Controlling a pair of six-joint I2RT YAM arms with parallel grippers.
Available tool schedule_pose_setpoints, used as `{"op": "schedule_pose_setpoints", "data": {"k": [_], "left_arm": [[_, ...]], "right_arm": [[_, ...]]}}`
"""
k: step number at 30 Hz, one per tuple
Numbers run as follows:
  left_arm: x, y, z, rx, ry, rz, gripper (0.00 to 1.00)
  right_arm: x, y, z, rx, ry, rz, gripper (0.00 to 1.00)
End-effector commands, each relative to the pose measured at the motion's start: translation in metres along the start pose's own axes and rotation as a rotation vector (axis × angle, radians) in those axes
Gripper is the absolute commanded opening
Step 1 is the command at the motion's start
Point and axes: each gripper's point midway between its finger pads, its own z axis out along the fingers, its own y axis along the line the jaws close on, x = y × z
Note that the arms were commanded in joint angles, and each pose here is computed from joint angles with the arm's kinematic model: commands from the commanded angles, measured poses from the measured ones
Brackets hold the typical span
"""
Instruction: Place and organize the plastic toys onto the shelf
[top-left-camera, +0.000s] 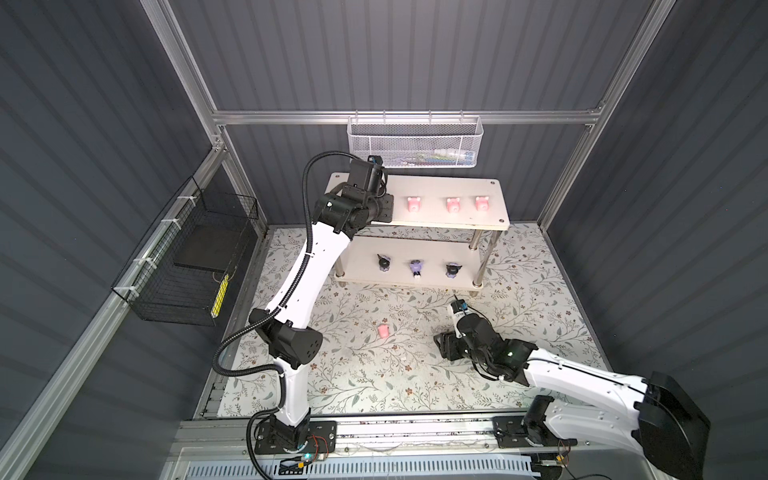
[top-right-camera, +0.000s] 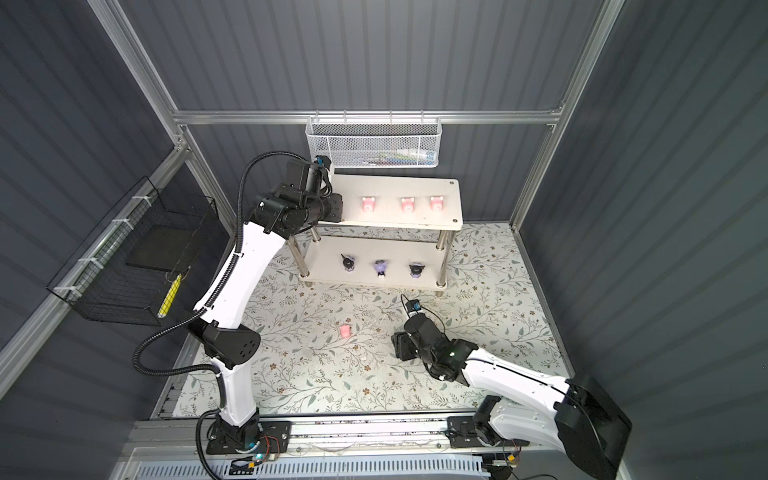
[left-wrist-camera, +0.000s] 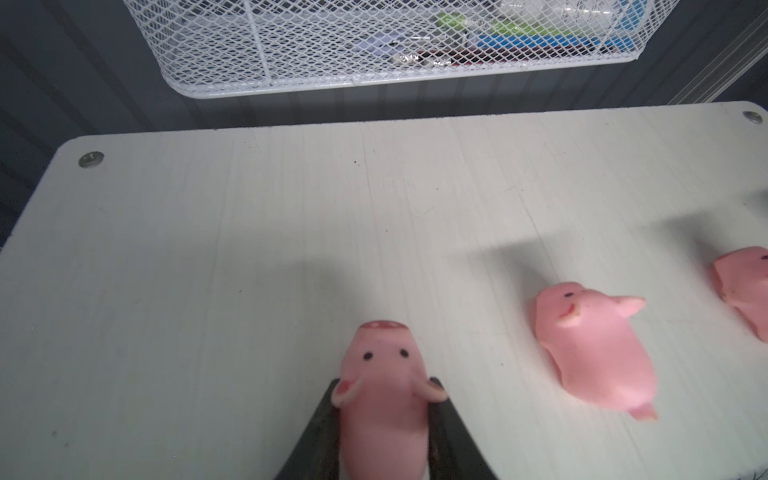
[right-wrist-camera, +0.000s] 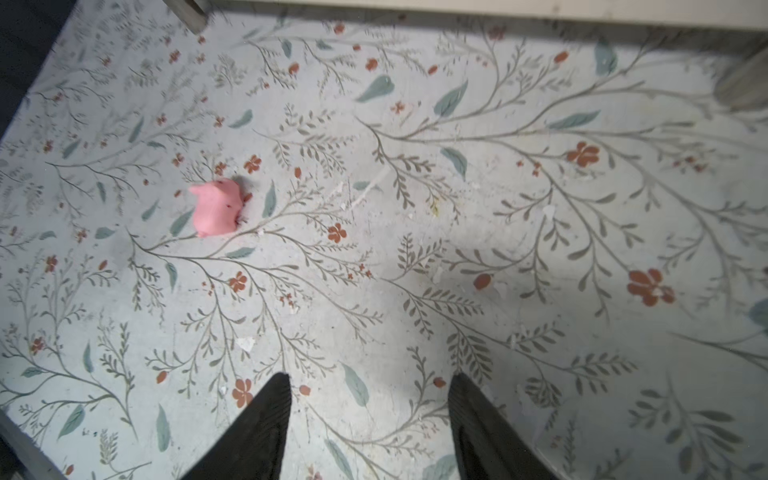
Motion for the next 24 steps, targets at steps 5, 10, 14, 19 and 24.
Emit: {"op": "schedule_pose_setpoints", "data": {"k": [5,10,14,19,24], "left_arm": [[-0.009,-0.002,0.006,0.035,-0.024,-0.003,0.33],[-0.007,-0.001,0.011,0.035,-0.019,-0.007,0.34],[-0.006,0.002,0.013,0.034,-0.012,-0.014,0.35],[-0.006,0.004,0.015,0.03,-0.012,-0.019,0.36],[-0.008,0.007,0.014,0.026,-0.018,-0.028,0.38]], "right_arm": [[-0.032,0.0,-0.031,0.019,-0.14,-0.037,0.63],[-0.036,-0.001,-0.037,0.019,-0.165,-0.044,0.63],[-0.037,-0.002,-0.037,0.026,-0.167,-0.041,0.63],[-0.033,-0.002,-0.032,0.027,-0.153,-0.038,0.63],[-0.031,-0.002,-0.03,0.026,-0.145,-0.035,0.63]]}}
